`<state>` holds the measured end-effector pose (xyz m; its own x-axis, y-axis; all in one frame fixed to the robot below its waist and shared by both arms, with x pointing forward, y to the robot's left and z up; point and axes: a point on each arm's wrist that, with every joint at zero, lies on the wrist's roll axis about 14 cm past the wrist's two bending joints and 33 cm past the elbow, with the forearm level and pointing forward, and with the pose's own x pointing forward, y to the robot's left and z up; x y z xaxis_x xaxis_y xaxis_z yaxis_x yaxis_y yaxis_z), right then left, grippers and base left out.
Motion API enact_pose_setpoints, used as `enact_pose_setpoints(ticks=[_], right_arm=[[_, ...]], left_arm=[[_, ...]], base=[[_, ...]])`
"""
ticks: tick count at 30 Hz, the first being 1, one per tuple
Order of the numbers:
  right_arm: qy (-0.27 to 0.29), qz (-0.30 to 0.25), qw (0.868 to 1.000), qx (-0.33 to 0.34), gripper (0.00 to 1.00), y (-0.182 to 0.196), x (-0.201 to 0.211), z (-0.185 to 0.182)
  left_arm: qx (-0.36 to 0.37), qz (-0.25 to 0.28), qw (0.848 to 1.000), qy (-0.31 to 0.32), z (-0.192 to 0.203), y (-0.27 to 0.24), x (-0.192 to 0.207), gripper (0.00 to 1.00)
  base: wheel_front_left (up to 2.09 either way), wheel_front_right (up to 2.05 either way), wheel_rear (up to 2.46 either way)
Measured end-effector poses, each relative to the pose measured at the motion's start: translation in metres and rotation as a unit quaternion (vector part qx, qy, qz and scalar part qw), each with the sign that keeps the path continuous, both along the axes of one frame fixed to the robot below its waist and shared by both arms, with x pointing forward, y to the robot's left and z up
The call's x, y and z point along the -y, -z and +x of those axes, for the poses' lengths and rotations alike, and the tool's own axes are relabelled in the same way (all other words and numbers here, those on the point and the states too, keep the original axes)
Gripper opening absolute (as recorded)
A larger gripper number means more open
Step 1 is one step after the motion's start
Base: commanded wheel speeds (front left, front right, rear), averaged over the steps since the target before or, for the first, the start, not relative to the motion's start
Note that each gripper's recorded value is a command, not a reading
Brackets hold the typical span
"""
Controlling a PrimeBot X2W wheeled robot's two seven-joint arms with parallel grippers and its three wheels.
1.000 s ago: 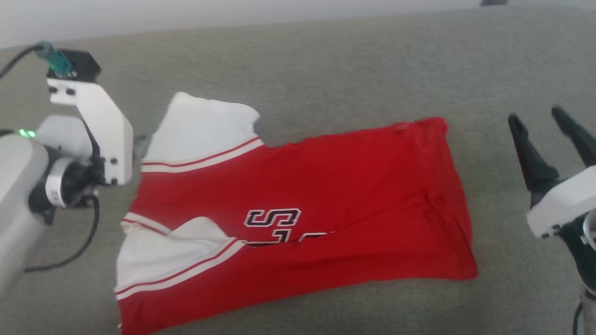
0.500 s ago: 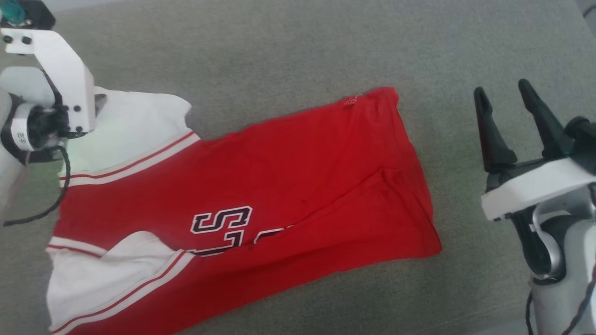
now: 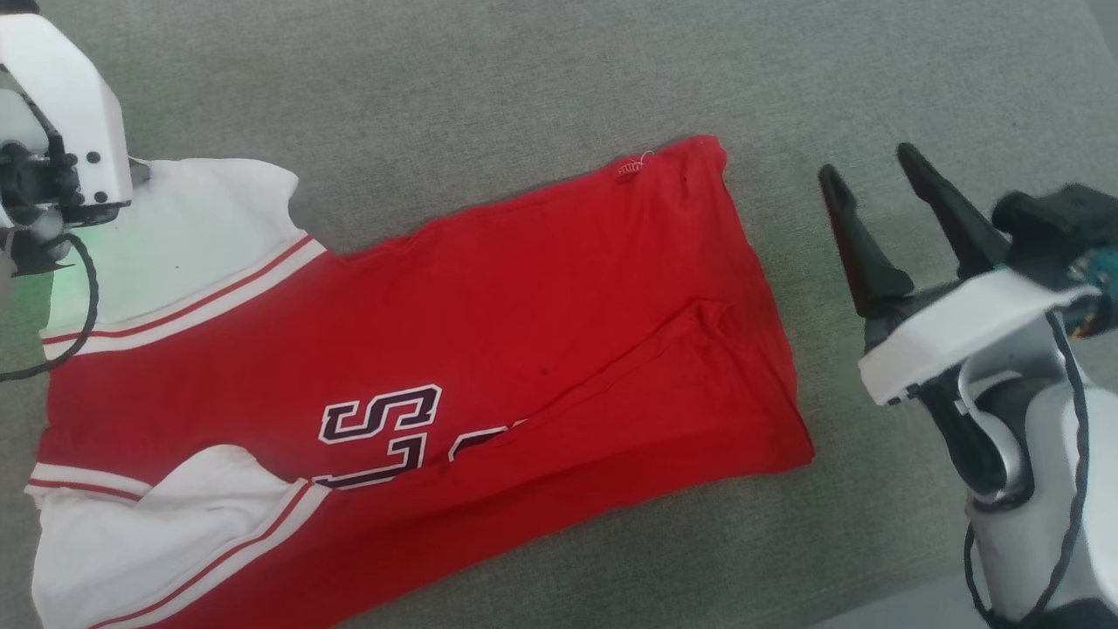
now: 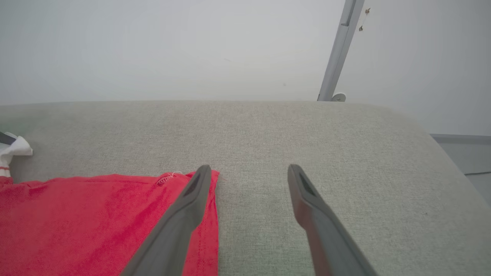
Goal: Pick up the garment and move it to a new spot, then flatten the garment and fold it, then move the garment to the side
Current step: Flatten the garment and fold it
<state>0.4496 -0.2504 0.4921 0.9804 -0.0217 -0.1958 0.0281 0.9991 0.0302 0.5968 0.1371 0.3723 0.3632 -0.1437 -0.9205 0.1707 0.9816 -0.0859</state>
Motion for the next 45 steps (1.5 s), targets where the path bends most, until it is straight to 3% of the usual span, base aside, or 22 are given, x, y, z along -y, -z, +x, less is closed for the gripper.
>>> enact_pose_setpoints(ticks=[6,12,16,24,25,26,29,45], right_arm=[[-0.039,0.010,0.997,-0.070,1.00,0.019,-0.015,0.013],[-0.085,0.011,0.983,-0.161,1.00,0.041,-0.030,0.032],[-0.109,-0.001,0.960,-0.259,1.00,0.068,-0.035,0.039],[-0.138,0.002,0.914,-0.381,1.00,0.099,-0.052,0.036],[-0.142,-0.005,0.911,-0.388,0.66,0.098,-0.053,0.038],[-0.145,-0.007,0.908,-0.392,0.00,0.099,-0.054,0.038],[-0.151,-0.016,0.908,-0.391,0.00,0.097,-0.055,0.042],[-0.162,-0.027,0.936,-0.310,0.00,0.060,-0.051,0.046]], left_arm=[[-0.010,-0.006,1.000,0.003,-0.003,0.002,0.003,0.00],[-0.006,-0.012,1.000,0.007,-0.006,-0.001,0.005,0.00],[-0.001,-0.016,1.000,0.005,-0.008,-0.003,0.003,0.00],[0.005,-0.019,1.000,0.008,-0.009,-0.004,0.002,0.00],[0.007,-0.020,1.000,0.007,-0.009,-0.004,0.002,0.00],[0.009,-0.021,1.000,0.006,-0.009,-0.004,0.001,0.00],[0.017,-0.023,1.000,0.005,-0.009,-0.006,0.001,0.00],[0.069,-0.005,0.997,0.034,-0.025,-0.071,-0.012,0.00]], base=[[0.00,0.00,0.00],[0.00,0.00,0.00],[0.00,0.00,0.00],[0.00,0.00,0.00],[0.00,0.00,0.00],[0.00,0.00,0.00],[0.00,0.00,0.00],[0.00,0.00,0.00]])
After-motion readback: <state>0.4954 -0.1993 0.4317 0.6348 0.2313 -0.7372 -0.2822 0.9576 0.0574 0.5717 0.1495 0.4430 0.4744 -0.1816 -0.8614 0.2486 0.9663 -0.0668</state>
